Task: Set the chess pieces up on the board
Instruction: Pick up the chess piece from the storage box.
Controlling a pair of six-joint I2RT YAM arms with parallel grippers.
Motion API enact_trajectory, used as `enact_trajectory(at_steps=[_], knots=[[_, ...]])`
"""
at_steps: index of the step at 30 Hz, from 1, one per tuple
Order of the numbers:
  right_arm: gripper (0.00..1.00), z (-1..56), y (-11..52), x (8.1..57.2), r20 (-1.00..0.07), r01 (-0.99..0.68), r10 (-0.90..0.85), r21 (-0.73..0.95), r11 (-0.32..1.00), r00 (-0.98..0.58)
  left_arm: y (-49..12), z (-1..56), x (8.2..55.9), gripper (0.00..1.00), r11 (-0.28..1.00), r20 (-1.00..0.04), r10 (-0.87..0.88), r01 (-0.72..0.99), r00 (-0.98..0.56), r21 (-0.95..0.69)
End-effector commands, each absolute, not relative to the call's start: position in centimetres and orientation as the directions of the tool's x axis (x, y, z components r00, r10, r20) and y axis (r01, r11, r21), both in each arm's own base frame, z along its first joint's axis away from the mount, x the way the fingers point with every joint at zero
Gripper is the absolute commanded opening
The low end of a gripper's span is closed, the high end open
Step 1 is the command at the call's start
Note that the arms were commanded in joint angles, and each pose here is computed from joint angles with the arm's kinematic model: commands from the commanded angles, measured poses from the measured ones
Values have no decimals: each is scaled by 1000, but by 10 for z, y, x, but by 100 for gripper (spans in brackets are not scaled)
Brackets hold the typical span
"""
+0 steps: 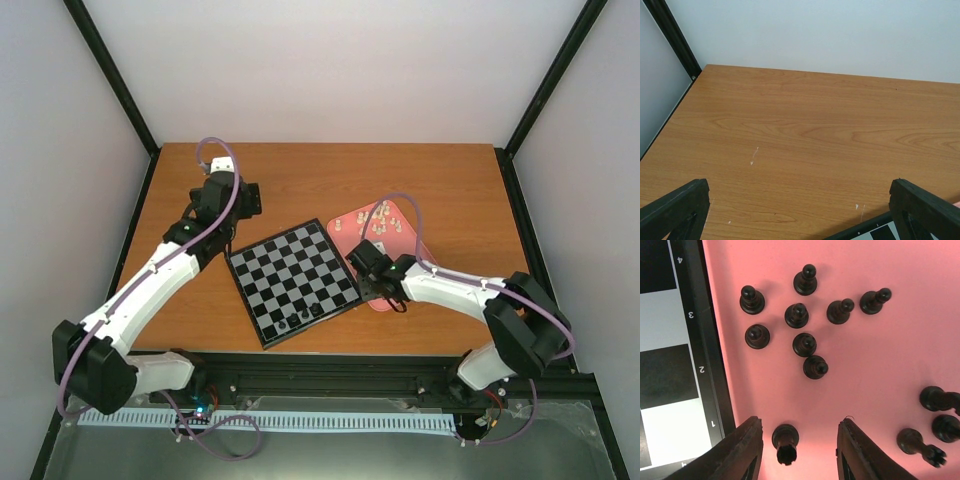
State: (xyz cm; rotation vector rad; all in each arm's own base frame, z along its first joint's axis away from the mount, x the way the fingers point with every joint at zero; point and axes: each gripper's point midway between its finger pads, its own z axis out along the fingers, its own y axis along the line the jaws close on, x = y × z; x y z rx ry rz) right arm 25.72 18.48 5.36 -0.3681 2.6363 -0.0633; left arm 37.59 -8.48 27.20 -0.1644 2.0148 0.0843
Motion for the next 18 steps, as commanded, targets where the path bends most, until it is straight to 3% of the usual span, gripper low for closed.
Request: enact_trajectory(at_steps=[1, 18], knots=[[41, 44, 190, 261, -449, -255, -261, -76, 964, -854, -88, 283, 381, 100, 987, -912, -87, -157, -401, -25], [24, 26, 181, 261, -419, -242, -247, -67, 968, -874, -89, 279, 384, 100, 987, -909, -81, -160, -410, -15]])
